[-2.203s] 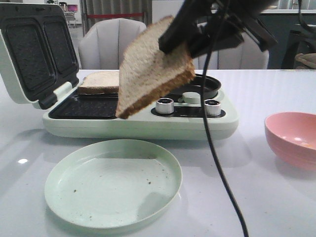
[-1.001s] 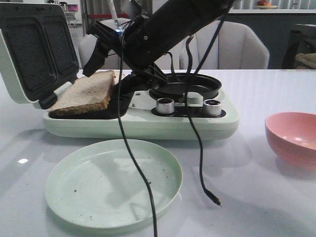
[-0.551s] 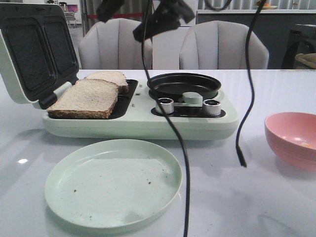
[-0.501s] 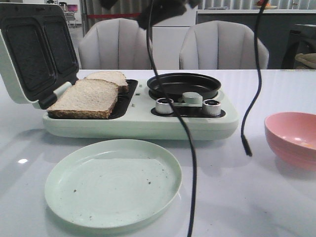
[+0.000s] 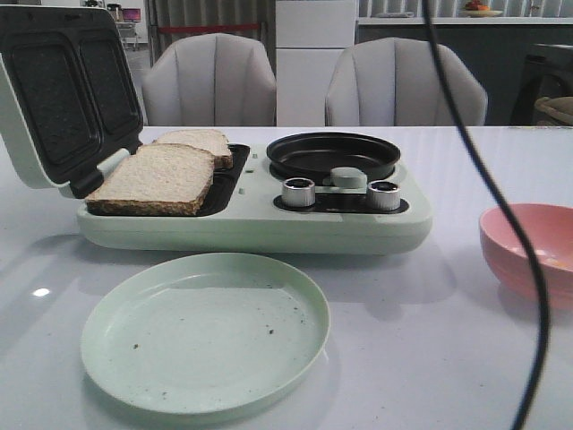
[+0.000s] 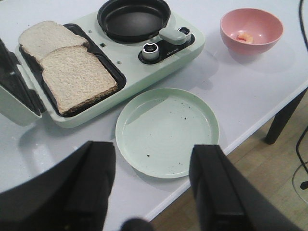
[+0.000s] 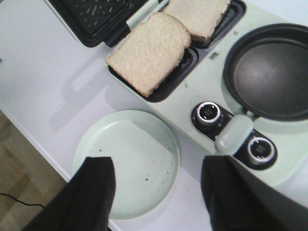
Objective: Make breakfast with bread and shrimp
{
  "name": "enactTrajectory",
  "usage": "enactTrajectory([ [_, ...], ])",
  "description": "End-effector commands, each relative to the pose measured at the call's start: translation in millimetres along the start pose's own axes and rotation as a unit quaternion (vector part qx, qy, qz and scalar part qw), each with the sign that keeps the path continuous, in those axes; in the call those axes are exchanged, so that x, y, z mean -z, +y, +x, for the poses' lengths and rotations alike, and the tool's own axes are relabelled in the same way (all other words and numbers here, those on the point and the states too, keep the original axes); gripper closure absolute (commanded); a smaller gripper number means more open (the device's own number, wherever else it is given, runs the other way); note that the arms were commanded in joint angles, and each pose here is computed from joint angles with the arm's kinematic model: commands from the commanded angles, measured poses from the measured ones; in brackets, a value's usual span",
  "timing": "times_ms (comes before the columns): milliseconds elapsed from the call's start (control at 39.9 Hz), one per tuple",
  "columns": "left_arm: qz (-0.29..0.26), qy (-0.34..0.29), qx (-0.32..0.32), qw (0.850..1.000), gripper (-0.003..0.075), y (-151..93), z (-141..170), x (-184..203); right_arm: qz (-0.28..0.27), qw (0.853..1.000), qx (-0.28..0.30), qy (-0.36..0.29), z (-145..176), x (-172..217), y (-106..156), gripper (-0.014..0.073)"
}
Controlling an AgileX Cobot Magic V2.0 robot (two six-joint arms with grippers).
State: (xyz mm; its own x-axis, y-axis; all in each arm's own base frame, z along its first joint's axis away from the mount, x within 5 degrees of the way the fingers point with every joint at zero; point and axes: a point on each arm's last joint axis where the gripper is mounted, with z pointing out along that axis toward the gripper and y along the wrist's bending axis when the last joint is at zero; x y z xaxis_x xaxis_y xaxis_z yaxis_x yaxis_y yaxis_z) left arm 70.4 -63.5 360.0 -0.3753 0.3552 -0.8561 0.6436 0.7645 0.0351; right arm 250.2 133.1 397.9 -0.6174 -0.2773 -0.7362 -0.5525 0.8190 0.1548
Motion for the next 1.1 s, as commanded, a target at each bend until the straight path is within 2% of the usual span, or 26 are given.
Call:
enactTrajectory([
  [0, 0.006, -0.05, -0.007, 0.999, 0.0318, -1, -13, 5, 0.03, 0.998, -0.002, -0.059, 5, 31, 1, 0.01],
  [250, 0.006, -0.05, -0.007, 0.999, 0.0318, -1, -13, 5, 0.084, 0.995, -0.023, -0.045, 52, 51, -4, 0.01],
  [501, 0.006, -0.05, -0.008, 0.999, 0.0318, 0, -13, 5, 0.087, 0.995, -0.024, -0.037, 96, 53, -3, 0.01],
  [701, 0.0, -0.04, -0.01, 0.999, 0.0318, 0, -15, 4, 0.088, 0.995, -0.025, -0.033, 106, 54, -3, 0.01],
  [951, -0.071, 0.066, -0.037, 0.995, 0.032, 5, -28, -11, 0.087, 0.996, -0.027, -0.018, 108, 52, -3, 0.01],
  [1076, -0.097, 0.106, -0.032, 0.989, 0.0384, 5, -39, -24, 0.087, 0.996, -0.027, -0.018, 108, 52, -3, 0.01],
])
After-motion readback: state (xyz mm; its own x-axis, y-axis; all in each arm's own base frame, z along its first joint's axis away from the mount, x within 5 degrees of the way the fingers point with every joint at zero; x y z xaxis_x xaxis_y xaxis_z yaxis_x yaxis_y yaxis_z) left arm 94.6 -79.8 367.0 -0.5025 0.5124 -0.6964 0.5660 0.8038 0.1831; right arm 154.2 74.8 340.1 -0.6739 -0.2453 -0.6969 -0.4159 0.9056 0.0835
